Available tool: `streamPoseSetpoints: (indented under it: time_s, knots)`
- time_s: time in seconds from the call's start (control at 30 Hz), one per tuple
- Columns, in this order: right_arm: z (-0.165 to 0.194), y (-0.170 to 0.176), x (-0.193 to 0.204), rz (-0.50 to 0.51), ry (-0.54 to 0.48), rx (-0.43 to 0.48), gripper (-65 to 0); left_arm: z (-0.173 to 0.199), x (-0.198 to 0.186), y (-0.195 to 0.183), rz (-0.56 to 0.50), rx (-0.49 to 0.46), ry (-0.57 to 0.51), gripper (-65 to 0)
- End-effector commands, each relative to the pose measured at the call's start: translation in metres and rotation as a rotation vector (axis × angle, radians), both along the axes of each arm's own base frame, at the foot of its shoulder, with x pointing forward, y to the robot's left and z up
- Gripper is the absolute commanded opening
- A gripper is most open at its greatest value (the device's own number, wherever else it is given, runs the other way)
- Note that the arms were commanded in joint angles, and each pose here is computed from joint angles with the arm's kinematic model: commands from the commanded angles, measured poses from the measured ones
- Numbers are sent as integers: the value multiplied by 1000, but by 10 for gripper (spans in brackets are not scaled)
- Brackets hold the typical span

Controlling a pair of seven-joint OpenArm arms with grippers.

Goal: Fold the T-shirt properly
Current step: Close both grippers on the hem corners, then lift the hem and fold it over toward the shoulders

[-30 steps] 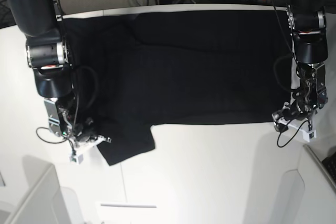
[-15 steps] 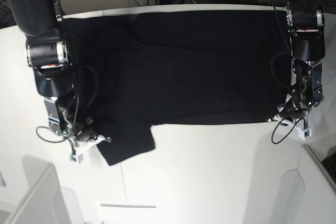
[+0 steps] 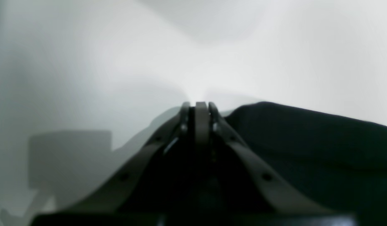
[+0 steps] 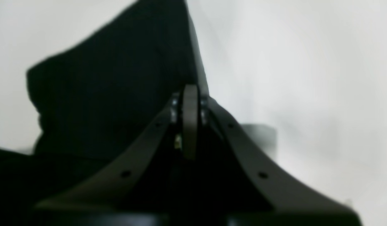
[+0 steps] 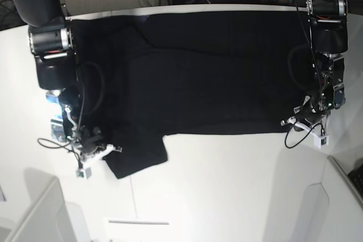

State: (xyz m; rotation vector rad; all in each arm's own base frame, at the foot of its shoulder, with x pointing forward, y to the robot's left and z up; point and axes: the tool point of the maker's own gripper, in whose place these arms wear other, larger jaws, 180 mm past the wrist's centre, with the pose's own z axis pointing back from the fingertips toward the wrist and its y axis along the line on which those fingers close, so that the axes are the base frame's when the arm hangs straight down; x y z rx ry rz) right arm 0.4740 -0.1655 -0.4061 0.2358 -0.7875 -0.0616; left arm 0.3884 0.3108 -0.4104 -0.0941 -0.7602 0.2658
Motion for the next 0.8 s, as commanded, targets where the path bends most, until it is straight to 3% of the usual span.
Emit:
streamPoseSetpoints:
  time_s: [0.0, 0.2, 0.67, 0.77]
  knots:
    - [25, -2, 16, 0, -75, 5, -650, 25, 15, 6, -4, 11, -64, -650]
    - [39, 1, 14, 25, -129, -4, -650, 47, 5, 20, 39, -7, -105, -650]
    - [45, 0, -7, 62, -176, -26, -650, 65, -23, -6, -61, 34, -135, -650]
    - [48, -4, -13, 59, -193, -30, -650, 74, -33, 9, -19, 43, -162, -650]
